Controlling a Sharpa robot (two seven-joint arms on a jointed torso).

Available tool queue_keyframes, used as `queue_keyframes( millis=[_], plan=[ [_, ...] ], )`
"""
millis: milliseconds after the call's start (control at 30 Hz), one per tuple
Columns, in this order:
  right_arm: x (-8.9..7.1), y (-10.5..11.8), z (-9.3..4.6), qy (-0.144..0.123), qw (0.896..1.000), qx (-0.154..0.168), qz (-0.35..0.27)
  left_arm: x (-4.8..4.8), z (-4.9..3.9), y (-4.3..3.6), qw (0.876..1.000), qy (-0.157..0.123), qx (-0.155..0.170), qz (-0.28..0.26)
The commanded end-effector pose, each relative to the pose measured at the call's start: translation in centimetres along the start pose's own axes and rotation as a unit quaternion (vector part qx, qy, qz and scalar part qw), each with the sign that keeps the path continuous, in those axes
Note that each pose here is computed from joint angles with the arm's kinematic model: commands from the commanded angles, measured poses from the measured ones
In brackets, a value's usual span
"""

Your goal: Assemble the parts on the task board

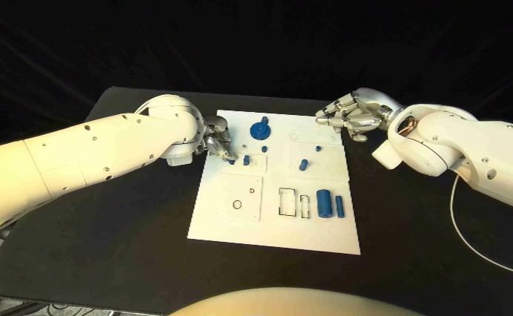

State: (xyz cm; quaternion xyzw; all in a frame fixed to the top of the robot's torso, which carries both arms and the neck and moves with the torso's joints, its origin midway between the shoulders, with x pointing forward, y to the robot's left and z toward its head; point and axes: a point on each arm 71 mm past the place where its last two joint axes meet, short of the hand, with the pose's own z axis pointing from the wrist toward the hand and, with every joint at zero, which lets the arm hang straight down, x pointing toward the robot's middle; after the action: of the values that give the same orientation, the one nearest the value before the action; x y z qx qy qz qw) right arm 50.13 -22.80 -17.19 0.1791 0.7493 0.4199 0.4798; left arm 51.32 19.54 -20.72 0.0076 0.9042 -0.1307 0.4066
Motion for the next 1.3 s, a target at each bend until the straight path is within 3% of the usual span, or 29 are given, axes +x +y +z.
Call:
queue_keyframes(
  millis=[33, 1300],
  plan=[
    [0.17, 0.11, -0.02, 0.008, 1.000, -0.006, 0.000, 0.38, 0.12, -0.34, 1.000, 0.016, 0.002, 0.009],
    [0.11, 0.09, -0.05, 0.006, 1.000, -0.006, 0.000, 0.45, 0.35, -0.29, 0.999, 0.023, -0.027, 0.014]
  ],
)
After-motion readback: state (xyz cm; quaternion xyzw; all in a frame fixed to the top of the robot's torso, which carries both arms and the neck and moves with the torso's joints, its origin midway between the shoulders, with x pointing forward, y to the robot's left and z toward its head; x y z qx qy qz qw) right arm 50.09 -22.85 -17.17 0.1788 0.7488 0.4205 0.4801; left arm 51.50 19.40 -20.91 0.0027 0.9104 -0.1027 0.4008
